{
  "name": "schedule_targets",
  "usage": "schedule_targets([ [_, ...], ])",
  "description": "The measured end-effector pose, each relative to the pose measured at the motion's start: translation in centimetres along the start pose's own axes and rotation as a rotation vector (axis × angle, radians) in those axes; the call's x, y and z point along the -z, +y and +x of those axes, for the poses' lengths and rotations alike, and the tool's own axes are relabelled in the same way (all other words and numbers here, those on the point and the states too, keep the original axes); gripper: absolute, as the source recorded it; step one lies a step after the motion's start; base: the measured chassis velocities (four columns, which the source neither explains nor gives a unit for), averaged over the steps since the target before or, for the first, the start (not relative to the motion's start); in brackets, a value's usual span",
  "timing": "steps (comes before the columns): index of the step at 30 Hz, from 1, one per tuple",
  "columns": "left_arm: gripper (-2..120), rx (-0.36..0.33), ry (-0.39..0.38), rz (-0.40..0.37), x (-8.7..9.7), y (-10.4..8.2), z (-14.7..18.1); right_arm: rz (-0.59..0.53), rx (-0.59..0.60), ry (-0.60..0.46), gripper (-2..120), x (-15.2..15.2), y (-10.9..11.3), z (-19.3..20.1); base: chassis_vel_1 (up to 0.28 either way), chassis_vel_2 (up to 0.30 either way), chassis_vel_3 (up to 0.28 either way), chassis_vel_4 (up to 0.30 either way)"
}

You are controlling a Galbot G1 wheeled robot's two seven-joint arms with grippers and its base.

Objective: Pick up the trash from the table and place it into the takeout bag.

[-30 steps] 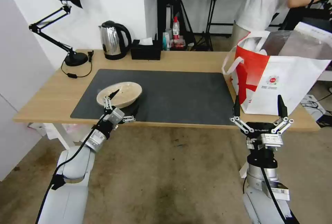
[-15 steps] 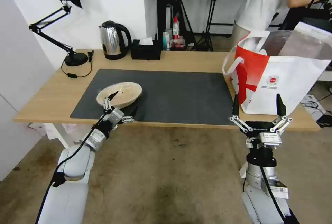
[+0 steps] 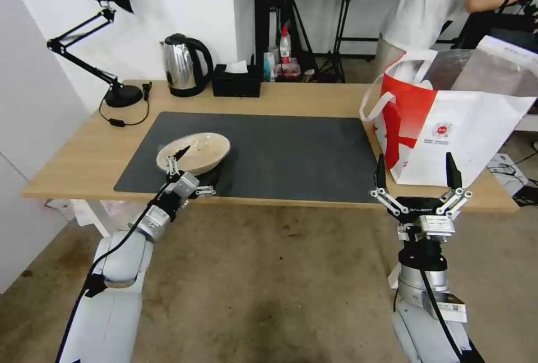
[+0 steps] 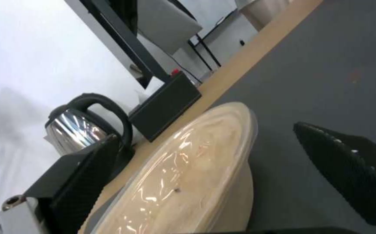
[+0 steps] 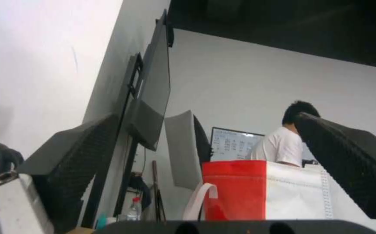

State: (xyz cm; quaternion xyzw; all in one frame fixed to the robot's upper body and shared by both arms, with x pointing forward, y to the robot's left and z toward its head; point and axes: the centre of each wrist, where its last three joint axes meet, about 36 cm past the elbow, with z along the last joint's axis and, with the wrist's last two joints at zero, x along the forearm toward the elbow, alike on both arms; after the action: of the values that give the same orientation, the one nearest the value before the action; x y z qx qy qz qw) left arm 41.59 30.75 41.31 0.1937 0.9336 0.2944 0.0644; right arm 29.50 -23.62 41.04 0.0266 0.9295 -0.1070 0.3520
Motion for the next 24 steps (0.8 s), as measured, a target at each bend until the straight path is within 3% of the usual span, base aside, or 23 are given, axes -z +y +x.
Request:
schedule_targets([
  [24, 100, 0.002, 0.036, 0.000, -1.6, 0.7, -0.7, -0.004, -0.006, 0.004, 100, 0.0, 0.4, 0.1, 0.000, 0.000, 0.000, 0.000],
])
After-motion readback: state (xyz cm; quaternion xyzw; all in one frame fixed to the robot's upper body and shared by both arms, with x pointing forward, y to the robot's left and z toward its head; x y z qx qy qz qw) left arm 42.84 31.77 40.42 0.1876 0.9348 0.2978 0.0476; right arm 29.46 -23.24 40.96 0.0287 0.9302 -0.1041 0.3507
